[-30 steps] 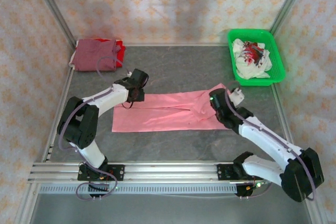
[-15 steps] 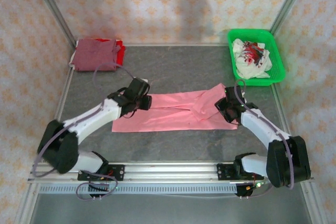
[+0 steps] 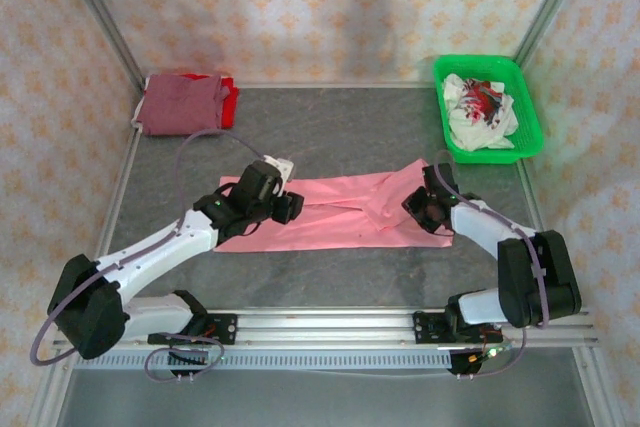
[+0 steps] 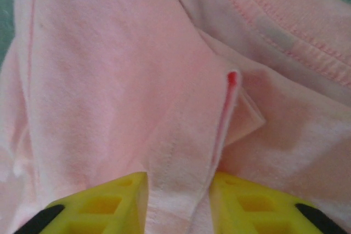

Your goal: Fold and stack the t-shirts

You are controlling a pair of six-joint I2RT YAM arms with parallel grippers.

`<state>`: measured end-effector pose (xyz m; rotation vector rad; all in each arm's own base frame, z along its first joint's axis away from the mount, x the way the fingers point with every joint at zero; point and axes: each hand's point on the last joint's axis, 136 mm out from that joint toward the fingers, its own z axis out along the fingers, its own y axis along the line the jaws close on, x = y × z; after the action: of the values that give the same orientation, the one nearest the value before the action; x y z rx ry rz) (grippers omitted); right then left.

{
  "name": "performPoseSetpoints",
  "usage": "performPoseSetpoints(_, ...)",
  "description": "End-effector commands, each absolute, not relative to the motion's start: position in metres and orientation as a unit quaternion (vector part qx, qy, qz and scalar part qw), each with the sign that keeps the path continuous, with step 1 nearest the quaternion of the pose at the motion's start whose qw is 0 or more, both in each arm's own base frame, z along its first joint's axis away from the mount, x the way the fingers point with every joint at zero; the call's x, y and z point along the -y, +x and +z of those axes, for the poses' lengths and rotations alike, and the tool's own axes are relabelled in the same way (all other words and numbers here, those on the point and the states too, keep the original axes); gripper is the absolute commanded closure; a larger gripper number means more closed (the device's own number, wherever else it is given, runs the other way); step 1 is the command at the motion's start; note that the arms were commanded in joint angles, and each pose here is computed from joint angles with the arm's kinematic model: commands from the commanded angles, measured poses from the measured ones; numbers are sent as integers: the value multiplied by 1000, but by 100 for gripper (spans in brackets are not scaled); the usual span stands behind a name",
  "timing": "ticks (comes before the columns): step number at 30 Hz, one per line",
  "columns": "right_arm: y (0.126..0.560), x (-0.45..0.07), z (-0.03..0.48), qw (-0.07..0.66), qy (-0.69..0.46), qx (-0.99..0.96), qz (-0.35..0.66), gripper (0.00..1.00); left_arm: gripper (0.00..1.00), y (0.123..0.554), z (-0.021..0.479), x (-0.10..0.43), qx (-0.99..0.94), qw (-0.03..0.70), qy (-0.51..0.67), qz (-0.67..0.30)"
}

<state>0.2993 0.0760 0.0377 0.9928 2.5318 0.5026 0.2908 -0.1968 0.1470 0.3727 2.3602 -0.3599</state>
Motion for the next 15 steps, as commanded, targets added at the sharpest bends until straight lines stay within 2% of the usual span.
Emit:
performPoseSetpoints(1, 307, -74, 42, 206, 348, -896, 184, 74, 48, 291, 141, 202, -913, 350, 159, -138)
performPoseSetpoints(5, 307, -72, 39, 211, 349, -895, 179, 86, 49, 292, 137, 202, -916, 346, 157, -132)
performPoseSetpoints(9, 306, -72, 33, 206, 352, -896, 178, 84, 49, 292, 137, 201, -916, 347, 156, -129)
performPoseSetpoints(15, 299, -72, 36, 202, 364, -890, 186, 100, 49, 293, 136, 197, -917, 348, 154, -118)
